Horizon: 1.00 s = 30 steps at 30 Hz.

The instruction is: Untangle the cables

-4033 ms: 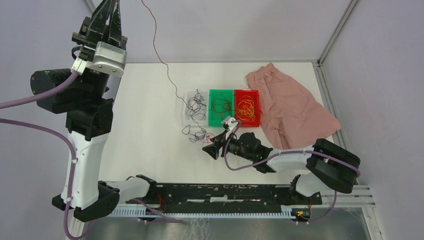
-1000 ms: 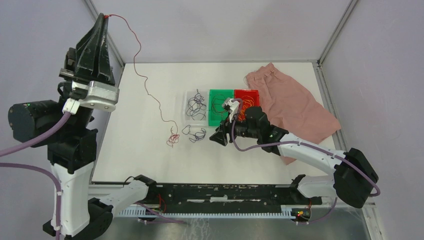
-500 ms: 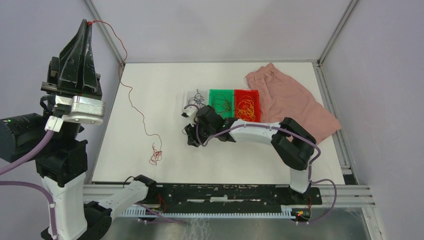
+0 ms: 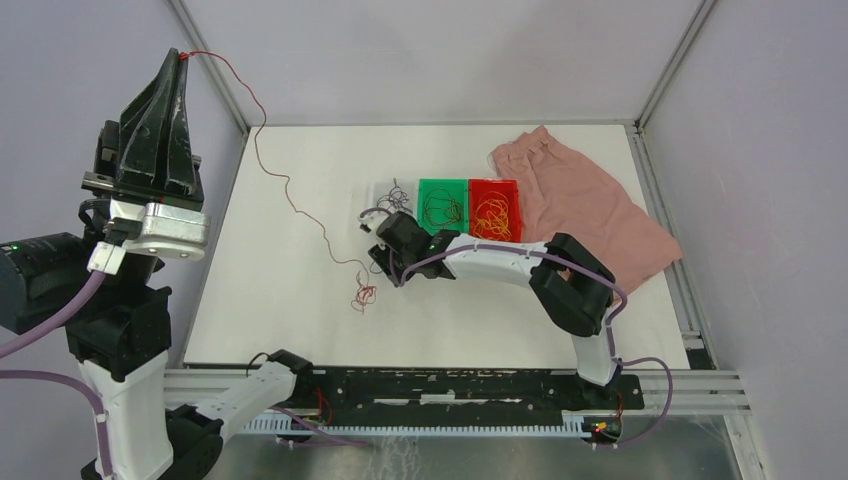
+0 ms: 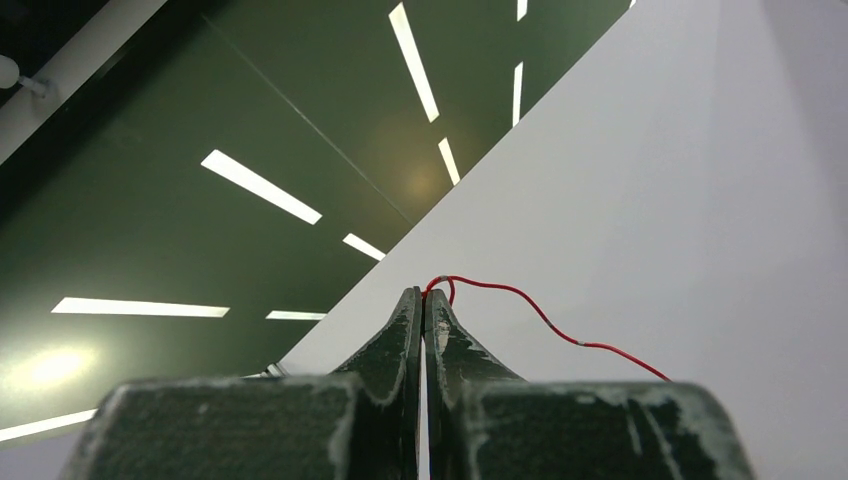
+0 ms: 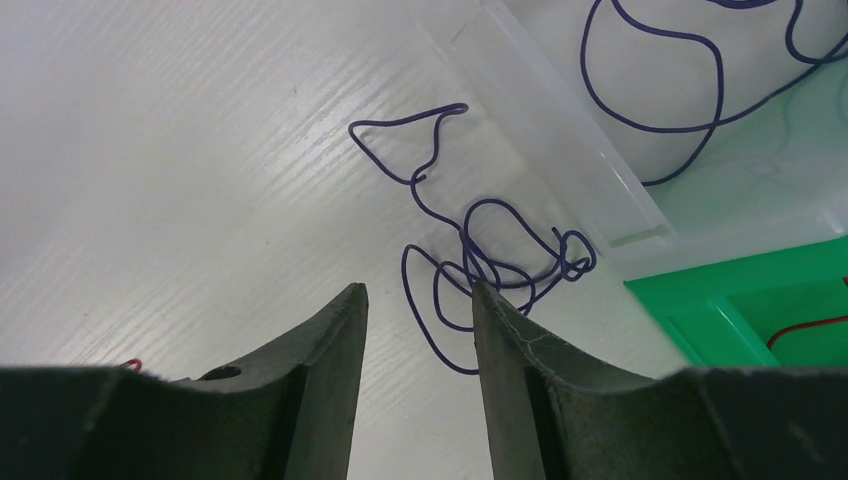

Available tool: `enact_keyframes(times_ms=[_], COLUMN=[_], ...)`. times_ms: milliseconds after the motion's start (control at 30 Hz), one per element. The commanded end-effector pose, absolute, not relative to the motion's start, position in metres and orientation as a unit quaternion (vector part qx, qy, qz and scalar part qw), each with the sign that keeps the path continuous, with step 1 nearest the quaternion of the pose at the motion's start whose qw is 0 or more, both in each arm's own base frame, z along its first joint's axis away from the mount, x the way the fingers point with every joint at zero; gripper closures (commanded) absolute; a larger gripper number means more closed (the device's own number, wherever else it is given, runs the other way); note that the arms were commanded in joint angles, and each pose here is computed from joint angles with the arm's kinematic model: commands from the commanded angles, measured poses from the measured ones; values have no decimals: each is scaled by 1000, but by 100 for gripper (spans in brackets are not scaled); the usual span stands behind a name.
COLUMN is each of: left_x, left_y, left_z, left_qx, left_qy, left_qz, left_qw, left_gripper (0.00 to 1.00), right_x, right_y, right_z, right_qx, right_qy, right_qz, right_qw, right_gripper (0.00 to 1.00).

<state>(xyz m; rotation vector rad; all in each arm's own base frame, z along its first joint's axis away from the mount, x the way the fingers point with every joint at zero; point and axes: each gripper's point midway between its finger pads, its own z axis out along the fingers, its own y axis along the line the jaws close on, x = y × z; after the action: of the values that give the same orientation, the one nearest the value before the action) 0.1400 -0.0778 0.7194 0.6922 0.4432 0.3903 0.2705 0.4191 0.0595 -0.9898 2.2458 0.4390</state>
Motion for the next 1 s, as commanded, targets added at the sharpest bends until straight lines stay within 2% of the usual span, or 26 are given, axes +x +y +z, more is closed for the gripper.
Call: enact_keyframes(times_ms=[0,200,500,767,967], left_x=[128,128,128,125,122], left_y=[-77,-78,-79,-78,-77], left_z=[727,726,727,730,734], left_qx=[332,334,337,335,333], left_qy=[196,196,193,188,184], left_qz=[187,185,185,187,189], left_qw=[904,903,903,904,905], left_gripper=[97,97,97,97,97], right_x=[285,282,281,277,272], right_y=[417,420,420,414,420], right_z=[78,106,138,86,53], right_qx=[-357,-349,-279,-297,-298], right_qy=[853,839,827,861,873], right_qz=[136,163,294,266,266], right_qw=[355,384,390,315,280], right_gripper=[50,48,47,43,50])
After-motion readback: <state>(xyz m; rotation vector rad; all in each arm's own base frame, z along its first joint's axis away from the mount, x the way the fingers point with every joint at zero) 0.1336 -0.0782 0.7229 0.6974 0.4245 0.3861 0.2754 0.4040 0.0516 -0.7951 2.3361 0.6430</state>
